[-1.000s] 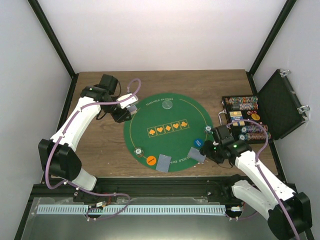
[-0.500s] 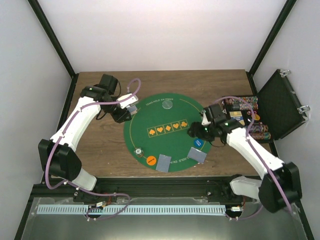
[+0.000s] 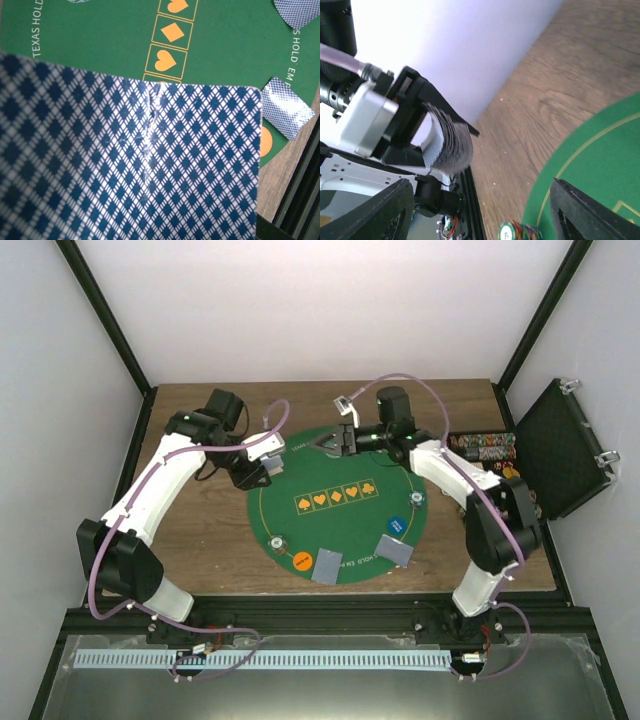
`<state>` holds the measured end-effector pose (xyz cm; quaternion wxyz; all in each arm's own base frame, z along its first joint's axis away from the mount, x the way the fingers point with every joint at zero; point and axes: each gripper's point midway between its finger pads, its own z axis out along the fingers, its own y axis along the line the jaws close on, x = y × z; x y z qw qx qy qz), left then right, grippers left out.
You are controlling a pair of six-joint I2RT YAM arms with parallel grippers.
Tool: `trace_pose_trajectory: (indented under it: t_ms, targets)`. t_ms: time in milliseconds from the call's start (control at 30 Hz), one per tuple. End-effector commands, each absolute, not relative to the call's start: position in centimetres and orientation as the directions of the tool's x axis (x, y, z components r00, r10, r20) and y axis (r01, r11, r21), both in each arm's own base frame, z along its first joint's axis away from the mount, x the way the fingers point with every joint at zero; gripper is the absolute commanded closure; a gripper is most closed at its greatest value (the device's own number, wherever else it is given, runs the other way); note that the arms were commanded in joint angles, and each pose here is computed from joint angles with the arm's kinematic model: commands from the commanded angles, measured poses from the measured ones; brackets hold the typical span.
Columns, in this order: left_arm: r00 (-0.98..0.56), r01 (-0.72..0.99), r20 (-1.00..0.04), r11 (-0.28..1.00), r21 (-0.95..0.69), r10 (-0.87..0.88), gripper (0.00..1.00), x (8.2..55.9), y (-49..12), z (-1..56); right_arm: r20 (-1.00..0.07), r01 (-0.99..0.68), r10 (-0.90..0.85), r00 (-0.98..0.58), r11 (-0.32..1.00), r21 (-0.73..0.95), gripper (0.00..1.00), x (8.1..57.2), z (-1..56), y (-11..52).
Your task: Distribute texas hold em gaming equipment
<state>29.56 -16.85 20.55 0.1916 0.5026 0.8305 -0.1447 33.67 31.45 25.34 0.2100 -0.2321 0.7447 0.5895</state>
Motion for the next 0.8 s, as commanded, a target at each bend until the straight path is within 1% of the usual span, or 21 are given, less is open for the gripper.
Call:
trace_pose_trajectory:
  t_ms: [0,67,233,633,767]
  targets:
    - [-0.390,0.907,-0.496,0.416,-0.062,0.776,0.53,28.9,-17.7,21.7,-0.672,-0.680,-0.167,-0.721,-0.009,0.733,0.23,32.8,28.8,35.1]
    - [-0.391,0.907,-0.494,0.416,-0.063,0.776,0.52,29.0,-17.7,21.6,-0.677,-0.683,-0.193,-0.710,-0.047,0.729,0.19,32.5,28.8,36.5]
    - [-0.392,0.907,-0.504,0.416,-0.069,0.770,0.52,29.1,-18.0,22.0,-0.679,-0.681,-0.210,-0.703,-0.075,0.728,0.18,32.3,28.2,38.3]
    - [-0.396,0.907,-0.512,0.413,-0.086,0.762,0.52,29.1,-18.3,22.0,-0.647,-0.652,-0.230,-0.727,-0.066,0.756,0.18,33.1,26.1,41.3]
    - [-0.398,0.904,-0.514,0.420,-0.080,0.760,0.53,29.4,-18.3,22.1,-0.645,-0.657,-0.235,-0.727,-0.037,0.753,0.19,33.4,25.5,41.5]
